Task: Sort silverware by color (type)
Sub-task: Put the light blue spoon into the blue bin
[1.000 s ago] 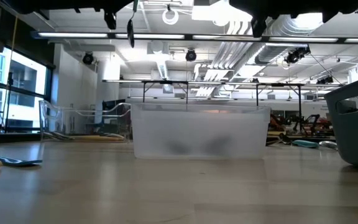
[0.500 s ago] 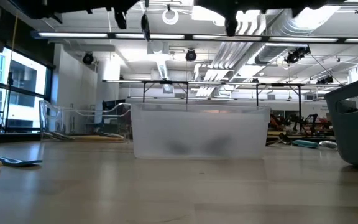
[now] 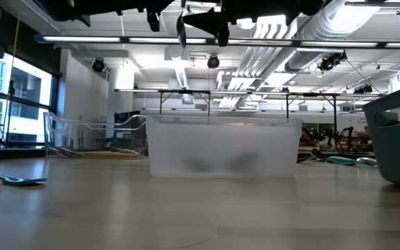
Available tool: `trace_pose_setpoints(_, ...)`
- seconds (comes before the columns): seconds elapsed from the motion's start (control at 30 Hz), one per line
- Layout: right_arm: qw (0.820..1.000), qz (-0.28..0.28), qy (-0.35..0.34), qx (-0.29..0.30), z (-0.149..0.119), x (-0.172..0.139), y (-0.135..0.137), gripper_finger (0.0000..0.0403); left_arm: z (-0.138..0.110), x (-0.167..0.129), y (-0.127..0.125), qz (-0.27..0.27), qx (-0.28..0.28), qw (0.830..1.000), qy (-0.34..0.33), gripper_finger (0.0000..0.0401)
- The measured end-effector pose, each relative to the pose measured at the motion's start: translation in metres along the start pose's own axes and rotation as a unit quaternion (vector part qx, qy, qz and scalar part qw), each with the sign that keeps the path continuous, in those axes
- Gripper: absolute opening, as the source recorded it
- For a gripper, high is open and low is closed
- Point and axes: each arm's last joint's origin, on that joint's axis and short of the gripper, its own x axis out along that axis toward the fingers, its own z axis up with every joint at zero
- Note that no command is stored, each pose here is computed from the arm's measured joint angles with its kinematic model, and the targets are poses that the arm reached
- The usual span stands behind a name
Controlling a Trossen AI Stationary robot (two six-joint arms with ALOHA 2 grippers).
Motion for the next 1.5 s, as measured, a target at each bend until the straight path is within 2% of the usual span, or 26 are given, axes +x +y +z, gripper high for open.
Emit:
trace_pose_setpoints(0.27, 1.0, 0.021, -0.003, -0.002, 0.004, 0.003, 0.001, 0.0176, -0.002, 0.001, 0.0, 0.001, 0.0, 1.0, 0.004, 0.0044)
trace_pose_setpoints(0.4, 1.0, 0.021, -0.003, -0.007, 0.004, 0.003, 0.001, 0.0114, -0.001, 0.0, 0.001, 0.002, 0.0, 1.0, 0.003, 0.0044)
trace_pose_setpoints(0.53, 1.0, 0.024, -0.002, -0.009, 0.004, 0.003, 0.002, 0.003, -0.001, 0.0, 0.001, 0.003, -0.001, 1.0, 0.003, 0.0047)
trace_pose_setpoints(0.57, 1.0, 0.025, -0.002, -0.01, 0.004, 0.003, 0.002, 0.0025, -0.001, 0.0, 0.001, 0.003, -0.001, 1.0, 0.003, 0.0052)
trace_pose_setpoints(0.73, 0.999, 0.029, 0.005, -0.013, 0.002, 0.003, 0.002, 0.0035, -0.002, 0.0, 0.001, 0.005, 0.002, 1.0, 0.007, 0.0088)
trace_pose_setpoints(0.87, 0.999, 0.037, 0.01, -0.02, 0.002, 0.003, 0.002, 0.0026, -0.003, 0.0, 0.001, 0.005, 0.01, 1.0, 0.013, 0.0106)
trace_pose_setpoints(1.03, 0.999, 0.036, 0.011, -0.024, 0.001, 0.003, 0.001, 0.0026, -0.004, 0.0, 0.004, 0.01, -0.033, 0.999, 0.018, 0.0116)
trace_pose_setpoints(1.23, 0.999, 0.027, 0.029, -0.027, 0.002, -0.001, -0.006, 0.0026, 0.005, -0.01, 0.008, 0.028, -0.037, 0.999, 0.024, 0.0142)
trace_pose_setpoints(1.5, 0.996, 0.0, 0.076, -0.046, 0.014, -0.03, -0.013, 0.0026, 0.011, -0.041, 0.001, 0.053, -0.032, 0.991, 0.122, 0.0176)
